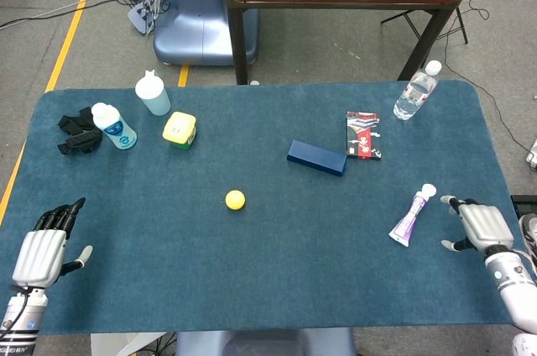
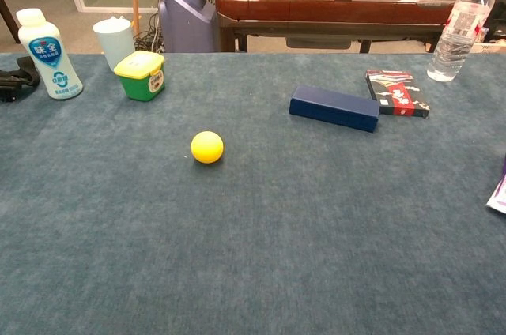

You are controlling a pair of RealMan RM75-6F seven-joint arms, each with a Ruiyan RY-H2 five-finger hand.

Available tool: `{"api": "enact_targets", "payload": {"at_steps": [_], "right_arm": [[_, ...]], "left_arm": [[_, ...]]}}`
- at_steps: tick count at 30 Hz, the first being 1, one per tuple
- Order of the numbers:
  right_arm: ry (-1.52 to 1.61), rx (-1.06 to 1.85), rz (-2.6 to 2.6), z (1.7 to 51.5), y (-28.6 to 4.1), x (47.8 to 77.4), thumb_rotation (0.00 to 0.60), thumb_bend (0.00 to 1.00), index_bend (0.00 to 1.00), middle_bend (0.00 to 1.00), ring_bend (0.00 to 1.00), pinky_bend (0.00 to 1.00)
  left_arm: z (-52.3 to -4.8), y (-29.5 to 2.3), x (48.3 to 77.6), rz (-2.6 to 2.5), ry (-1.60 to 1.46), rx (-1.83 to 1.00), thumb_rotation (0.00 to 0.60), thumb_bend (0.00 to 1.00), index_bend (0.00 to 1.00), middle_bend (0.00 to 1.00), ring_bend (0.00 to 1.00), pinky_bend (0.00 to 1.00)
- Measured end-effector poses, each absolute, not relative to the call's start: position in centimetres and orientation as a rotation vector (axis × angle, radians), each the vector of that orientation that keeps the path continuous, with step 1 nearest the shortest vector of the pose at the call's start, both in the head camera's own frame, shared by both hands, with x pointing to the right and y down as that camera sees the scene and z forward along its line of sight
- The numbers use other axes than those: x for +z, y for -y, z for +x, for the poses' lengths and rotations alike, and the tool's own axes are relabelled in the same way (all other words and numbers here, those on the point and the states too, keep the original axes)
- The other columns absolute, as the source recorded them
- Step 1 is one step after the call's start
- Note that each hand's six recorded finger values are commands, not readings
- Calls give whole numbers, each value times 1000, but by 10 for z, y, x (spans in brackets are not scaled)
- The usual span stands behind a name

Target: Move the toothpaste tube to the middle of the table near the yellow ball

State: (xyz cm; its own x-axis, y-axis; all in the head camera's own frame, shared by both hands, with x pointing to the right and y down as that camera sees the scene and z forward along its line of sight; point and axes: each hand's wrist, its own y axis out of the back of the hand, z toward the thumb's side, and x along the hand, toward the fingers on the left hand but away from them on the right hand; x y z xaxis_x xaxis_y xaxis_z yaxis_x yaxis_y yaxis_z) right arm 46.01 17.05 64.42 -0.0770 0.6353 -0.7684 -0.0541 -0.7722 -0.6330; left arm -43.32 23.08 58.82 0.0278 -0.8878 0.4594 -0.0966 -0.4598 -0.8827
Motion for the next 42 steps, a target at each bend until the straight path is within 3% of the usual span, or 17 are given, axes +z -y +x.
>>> {"api": "enact_targets", "payload": {"at_steps": [10,25,35,42], "right_arm": [[579,1897,-1798,445,-164,683,600,213,182,332,216,309],[530,1660,-1934,379,-152,703,600,216,182,331,216,309],[501,1433,-2046,325,-158,689,600,216,182,331,216,309],[527,1489,-1992,351,-149,678,600,227,140,308,216,281]], "left_arm": [[-434,-231,586,-1638,-1023,-1503,600,257,40,157,121,125],[-439,-233,585,-1625,-1030,-1522,600,255,40,154,121,125],[-442,-234,581,-1617,-1036,-1525,600,254,40,153,121,125],[-438,-234,584,-1637,-1029,-1519,599,254,40,153,121,125]]}}
